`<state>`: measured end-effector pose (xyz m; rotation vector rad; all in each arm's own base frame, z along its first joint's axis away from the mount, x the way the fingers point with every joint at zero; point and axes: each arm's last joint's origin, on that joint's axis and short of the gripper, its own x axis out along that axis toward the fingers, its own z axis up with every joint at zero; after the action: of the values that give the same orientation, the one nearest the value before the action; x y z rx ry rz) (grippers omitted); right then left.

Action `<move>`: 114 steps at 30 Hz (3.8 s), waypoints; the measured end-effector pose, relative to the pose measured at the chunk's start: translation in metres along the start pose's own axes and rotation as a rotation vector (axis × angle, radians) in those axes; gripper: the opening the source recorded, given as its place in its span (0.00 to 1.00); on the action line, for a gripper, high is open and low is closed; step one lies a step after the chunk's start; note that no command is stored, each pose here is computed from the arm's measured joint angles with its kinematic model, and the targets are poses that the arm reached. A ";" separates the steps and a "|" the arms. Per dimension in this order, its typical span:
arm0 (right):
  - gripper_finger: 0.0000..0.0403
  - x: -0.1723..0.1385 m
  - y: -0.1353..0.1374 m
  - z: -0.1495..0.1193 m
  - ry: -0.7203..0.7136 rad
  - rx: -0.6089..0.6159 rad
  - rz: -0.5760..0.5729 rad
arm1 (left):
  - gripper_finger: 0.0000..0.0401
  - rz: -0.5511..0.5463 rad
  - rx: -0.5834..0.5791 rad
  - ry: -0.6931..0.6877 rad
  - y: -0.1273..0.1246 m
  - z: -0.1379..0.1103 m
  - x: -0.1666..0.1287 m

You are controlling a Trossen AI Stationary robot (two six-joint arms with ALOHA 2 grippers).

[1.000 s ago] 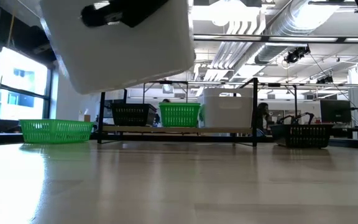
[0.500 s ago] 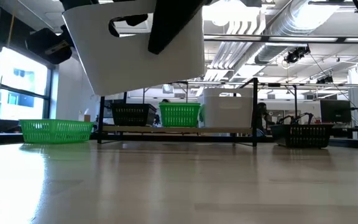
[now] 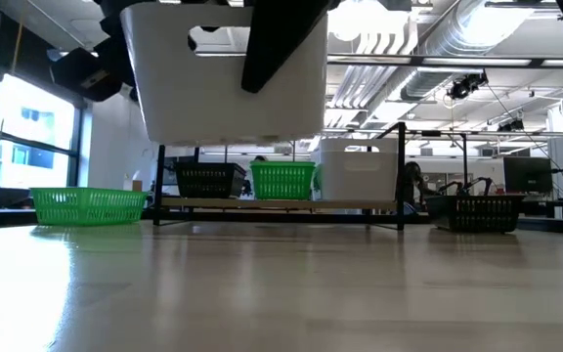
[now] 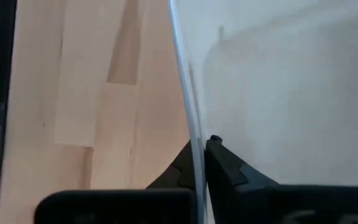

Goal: Stack baskets on shelf by color
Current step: Stack the white bin on the stacked white bins on the shelf

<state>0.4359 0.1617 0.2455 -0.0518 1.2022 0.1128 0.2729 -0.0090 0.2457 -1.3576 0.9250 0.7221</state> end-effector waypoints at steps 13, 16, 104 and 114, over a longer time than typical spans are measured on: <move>0.00 -0.005 0.000 -0.006 0.055 0.054 0.001 | 0.34 -0.067 0.192 -0.012 -0.006 0.003 -0.002; 0.00 -0.018 -0.002 -0.007 0.043 0.050 -0.016 | 0.32 -0.073 0.239 -0.028 -0.006 0.010 -0.004; 0.00 -0.137 -0.265 -0.159 -0.048 -0.067 -0.303 | 0.28 -0.132 0.730 -0.748 0.039 0.081 -0.139; 0.00 -0.135 -0.265 -0.162 -0.038 -0.043 -0.262 | 0.28 -0.124 0.718 -0.757 0.040 0.083 -0.140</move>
<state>0.2685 -0.1259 0.3081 -0.2425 1.1455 -0.0899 0.1820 0.0896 0.3468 -0.4296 0.4053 0.6418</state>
